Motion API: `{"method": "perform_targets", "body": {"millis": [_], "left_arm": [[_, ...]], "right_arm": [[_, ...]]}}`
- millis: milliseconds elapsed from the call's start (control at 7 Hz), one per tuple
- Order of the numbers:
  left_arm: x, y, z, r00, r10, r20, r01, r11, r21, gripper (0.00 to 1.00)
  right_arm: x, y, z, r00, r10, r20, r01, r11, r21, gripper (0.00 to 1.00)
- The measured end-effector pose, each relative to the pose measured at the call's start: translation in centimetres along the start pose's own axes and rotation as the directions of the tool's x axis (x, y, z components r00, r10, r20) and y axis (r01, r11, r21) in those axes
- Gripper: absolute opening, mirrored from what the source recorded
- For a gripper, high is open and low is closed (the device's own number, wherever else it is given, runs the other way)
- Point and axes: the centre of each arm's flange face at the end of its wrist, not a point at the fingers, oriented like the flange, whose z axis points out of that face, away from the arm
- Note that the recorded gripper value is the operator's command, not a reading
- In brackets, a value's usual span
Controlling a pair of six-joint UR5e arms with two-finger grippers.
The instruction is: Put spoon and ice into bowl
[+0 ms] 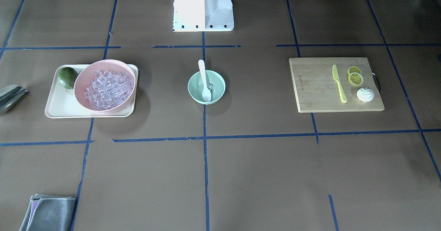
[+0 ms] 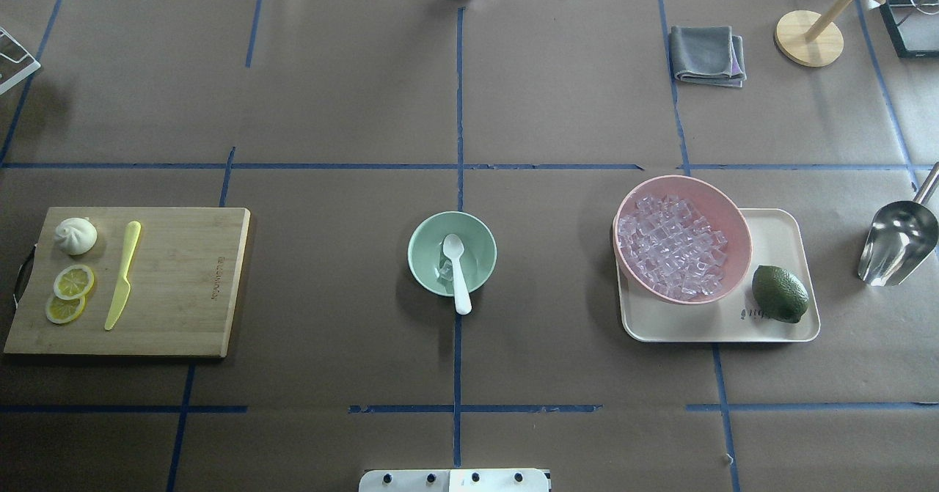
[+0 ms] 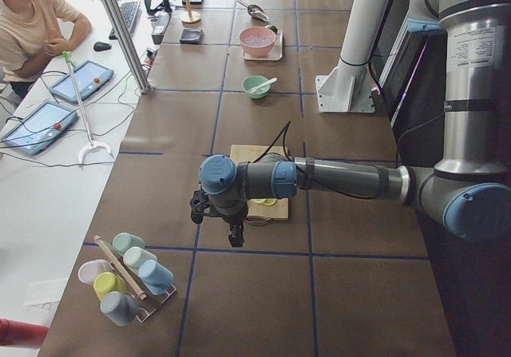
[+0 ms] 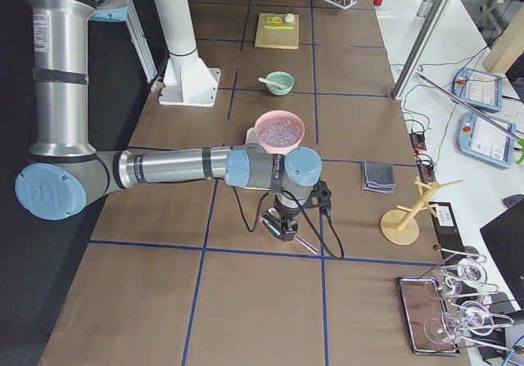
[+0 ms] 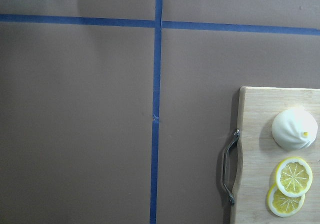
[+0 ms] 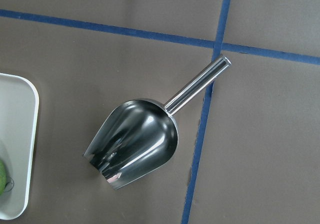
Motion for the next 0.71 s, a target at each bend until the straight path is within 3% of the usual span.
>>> {"method": "perform_targets", "body": {"millis": [286,714], "left_arm": [[-0.3,0.2,0.1,1.0,-0.004,0.009,0.004,1.0,-0.002,1.0],[-1.2,-0.3,-0.4,0.991,0.001,0.135,-0.003,1.0,0.011,1.0]], "right_arm": [[0.7,0.3,-0.5,1.0,0.014,-0.009,-0.014,1.0,0.011,0.99],[1.0,0.5,-0.5,1.0,0.028,-0.012,-0.028,1.0,0.011,0.99]]}}
